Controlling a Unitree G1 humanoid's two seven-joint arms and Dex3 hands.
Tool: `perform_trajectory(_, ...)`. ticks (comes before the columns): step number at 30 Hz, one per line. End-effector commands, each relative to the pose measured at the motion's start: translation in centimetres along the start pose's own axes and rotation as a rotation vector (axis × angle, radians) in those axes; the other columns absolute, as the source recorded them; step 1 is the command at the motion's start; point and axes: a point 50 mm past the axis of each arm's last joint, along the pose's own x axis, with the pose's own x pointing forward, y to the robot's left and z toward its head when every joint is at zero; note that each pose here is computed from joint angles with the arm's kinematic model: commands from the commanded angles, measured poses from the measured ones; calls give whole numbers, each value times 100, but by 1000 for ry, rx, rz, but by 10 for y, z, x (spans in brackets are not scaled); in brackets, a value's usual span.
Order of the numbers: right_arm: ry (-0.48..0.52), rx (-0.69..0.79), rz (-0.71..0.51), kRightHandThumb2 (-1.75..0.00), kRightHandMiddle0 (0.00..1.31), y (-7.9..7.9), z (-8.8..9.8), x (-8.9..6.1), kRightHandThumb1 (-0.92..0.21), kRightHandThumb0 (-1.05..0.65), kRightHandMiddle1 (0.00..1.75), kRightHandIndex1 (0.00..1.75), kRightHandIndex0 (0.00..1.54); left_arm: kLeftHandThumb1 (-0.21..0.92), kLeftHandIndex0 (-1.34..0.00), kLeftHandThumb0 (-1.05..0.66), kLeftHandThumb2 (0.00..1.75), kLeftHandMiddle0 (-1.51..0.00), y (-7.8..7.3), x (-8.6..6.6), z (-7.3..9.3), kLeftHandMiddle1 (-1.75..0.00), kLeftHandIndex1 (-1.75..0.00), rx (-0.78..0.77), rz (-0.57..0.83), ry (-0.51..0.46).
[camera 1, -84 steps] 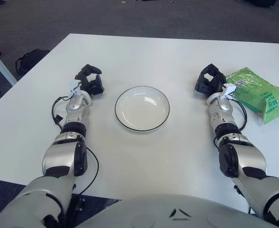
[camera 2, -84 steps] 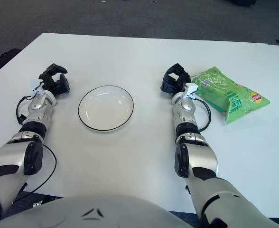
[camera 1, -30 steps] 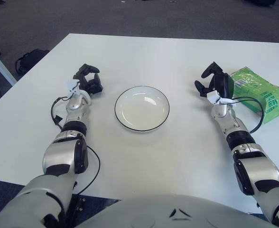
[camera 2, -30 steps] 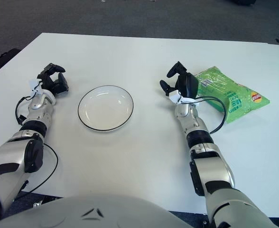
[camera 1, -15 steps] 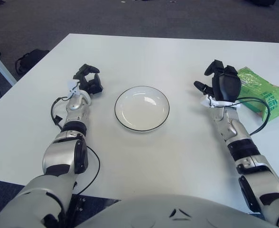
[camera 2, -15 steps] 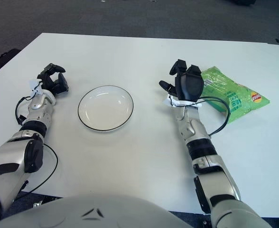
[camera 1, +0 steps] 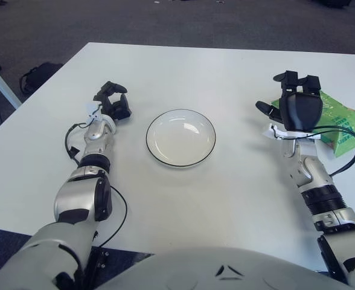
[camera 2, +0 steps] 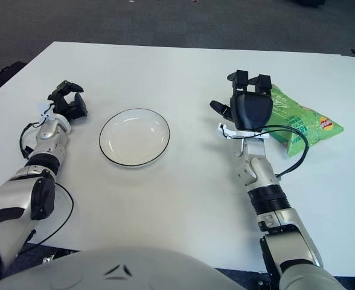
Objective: Put the snack into the plate.
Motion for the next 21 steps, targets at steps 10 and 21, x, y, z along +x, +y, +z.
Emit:
perform_trajectory(10,-4,-122,136,-85,0,-25,-30,10,-92,-91,48,33,1,27,-65,-50,137,-130,1,-16,-34,-175,-175,19,8,159)
perform_trajectory(21,158,-269,376,-106,0,-35,-47,12,-92,-100,8,1,0,27,-65,-50,138,-130,-2,-17,-34,-175,-175,68,-6,142)
